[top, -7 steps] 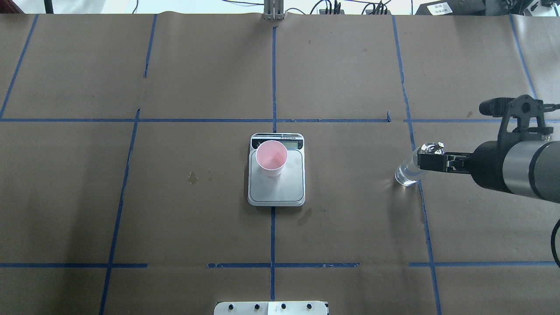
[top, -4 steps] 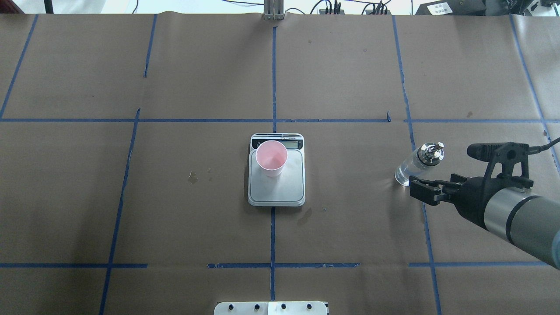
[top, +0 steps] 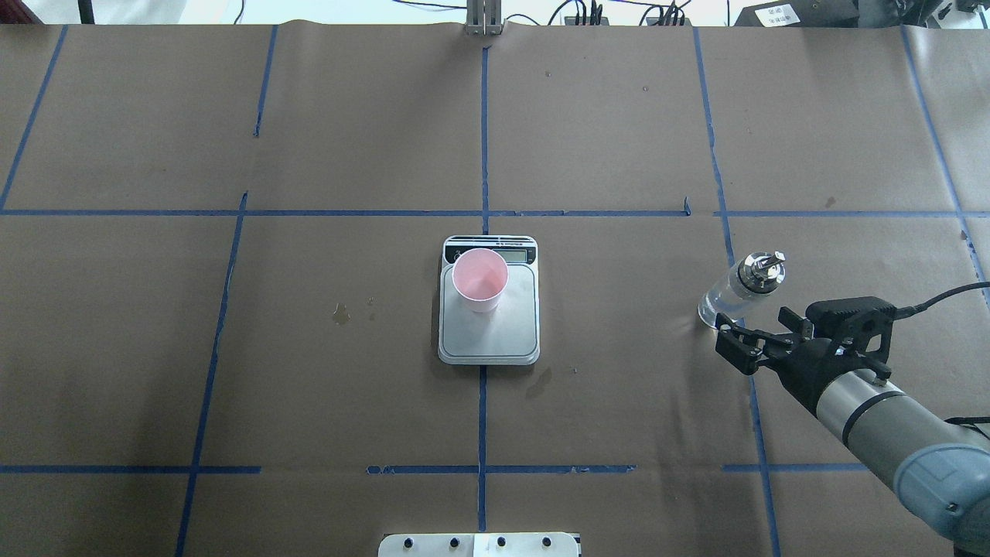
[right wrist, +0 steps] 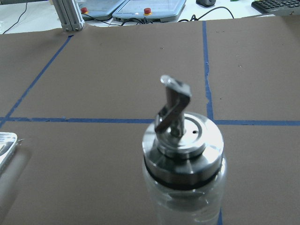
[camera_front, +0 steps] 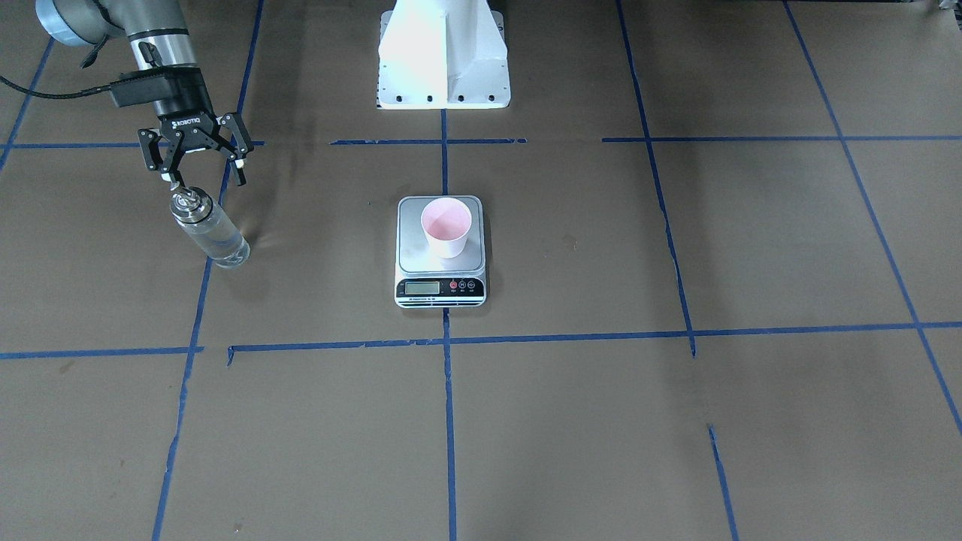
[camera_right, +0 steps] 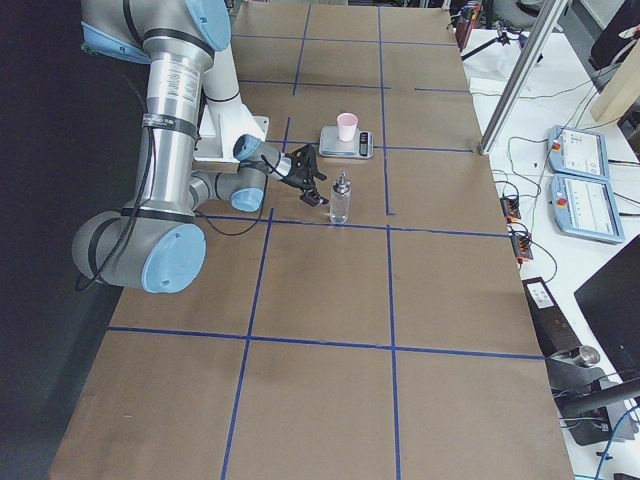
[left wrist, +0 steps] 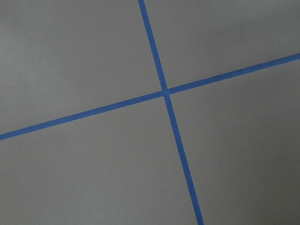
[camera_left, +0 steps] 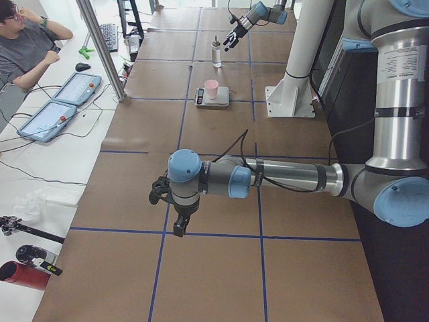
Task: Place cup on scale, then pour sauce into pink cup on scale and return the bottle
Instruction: 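Lower the right gripper around the glass bottle's body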
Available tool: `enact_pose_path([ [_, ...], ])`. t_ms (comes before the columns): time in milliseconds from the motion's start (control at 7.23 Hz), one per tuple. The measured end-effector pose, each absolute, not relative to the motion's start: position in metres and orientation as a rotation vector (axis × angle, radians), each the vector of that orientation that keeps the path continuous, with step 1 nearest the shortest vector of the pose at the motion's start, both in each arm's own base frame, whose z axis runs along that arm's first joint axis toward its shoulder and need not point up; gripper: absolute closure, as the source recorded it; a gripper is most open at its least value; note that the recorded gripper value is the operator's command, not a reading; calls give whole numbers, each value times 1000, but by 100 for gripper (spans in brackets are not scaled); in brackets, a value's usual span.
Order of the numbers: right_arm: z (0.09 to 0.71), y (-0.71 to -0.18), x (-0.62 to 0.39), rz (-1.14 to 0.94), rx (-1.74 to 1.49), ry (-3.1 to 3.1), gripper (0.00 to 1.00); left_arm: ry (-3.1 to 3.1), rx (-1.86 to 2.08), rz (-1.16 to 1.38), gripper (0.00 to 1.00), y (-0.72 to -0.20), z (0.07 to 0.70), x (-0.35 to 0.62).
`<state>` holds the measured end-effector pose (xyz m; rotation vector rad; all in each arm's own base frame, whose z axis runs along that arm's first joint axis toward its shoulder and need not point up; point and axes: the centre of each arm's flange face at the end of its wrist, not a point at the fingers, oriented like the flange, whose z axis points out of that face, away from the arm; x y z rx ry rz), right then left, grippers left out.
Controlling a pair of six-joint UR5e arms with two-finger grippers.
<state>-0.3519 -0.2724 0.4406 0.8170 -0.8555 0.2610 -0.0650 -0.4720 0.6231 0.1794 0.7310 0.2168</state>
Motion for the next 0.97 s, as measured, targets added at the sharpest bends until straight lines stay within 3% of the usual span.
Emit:
enact_pose_path([
  [968,478,-283,-399,251,912,-751,0,732,187,220,0,-473,619,-65],
])
